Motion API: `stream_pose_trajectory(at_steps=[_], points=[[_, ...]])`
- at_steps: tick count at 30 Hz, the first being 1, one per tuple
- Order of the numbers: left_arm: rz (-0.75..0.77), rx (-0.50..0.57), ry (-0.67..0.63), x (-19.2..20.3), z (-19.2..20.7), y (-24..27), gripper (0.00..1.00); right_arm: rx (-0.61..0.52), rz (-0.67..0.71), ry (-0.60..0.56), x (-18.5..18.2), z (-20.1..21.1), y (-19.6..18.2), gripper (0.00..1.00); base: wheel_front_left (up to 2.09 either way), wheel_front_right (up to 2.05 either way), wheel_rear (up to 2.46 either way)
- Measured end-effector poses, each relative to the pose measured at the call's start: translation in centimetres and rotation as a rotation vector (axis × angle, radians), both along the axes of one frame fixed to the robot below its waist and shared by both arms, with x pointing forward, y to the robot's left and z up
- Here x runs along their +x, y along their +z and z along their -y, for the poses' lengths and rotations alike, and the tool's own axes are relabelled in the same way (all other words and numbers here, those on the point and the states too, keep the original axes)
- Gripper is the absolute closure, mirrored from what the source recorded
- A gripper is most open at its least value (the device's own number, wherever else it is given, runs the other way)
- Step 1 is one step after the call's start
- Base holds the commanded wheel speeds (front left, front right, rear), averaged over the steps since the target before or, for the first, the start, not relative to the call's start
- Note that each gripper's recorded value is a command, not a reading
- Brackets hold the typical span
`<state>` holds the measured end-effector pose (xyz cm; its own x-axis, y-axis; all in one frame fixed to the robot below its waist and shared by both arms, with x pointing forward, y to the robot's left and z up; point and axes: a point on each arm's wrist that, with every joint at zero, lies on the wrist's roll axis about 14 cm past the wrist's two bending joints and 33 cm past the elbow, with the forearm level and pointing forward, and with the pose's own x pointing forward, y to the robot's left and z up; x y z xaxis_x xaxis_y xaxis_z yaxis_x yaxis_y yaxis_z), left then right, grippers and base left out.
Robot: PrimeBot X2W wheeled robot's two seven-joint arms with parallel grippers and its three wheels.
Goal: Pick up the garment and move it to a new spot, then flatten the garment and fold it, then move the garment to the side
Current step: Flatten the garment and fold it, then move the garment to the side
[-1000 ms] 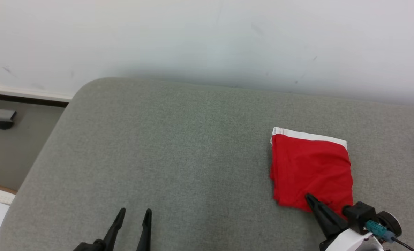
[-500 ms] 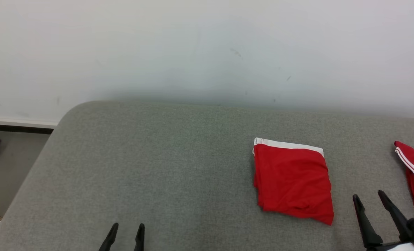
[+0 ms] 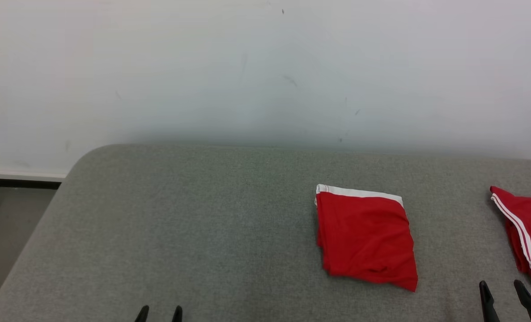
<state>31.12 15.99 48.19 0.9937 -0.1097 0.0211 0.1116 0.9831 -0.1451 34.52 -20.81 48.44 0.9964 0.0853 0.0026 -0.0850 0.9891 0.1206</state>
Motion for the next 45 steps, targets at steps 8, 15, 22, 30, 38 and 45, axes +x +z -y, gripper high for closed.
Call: stream_pose_trajectory(at_steps=[8, 15, 22, 30, 38, 45], points=[[-0.001, -0.001, 0.012, -0.5, -0.4, -0.1, 0.0, 0.011, -0.012, 0.008, -0.4, -0.5, -0.4, 0.0, 0.0, 0.0, 0.0], [-0.003, -0.005, 0.021, -0.6, -0.6, -0.1, 0.0, 0.011, -0.022, 0.027, -0.1, -1.1, -0.7, 0.0, 0.0, 0.0, 0.0], [-0.012, -0.008, 0.017, -0.5, -0.4, -0.4, 0.0, 0.131, -0.032, 0.015, 1.1, -1.6, -0.6, 0.0, 0.0, 0.0, 0.0], [-0.031, -0.007, 0.01, -0.1, -0.2, -0.8, 0.0, 0.315, -0.21, 0.06, 5.8, -3.0, -0.7, 0.0, 0.0, 0.0, 0.0], [-0.062, -0.013, 0.032, 0.7, -0.7, -1.6, 0.0, 0.319, -0.481, 0.166, 9.4, -6.0, -3.7, 0.0, 0.0, 0.0, 0.0], [-0.099, -0.019, 0.069, 0.9, -1.7, -2.5, 0.0, 0.292, -0.613, 0.191, 11.9, -7.5, -6.2, 0.0, 0.0, 0.0, 0.0]])
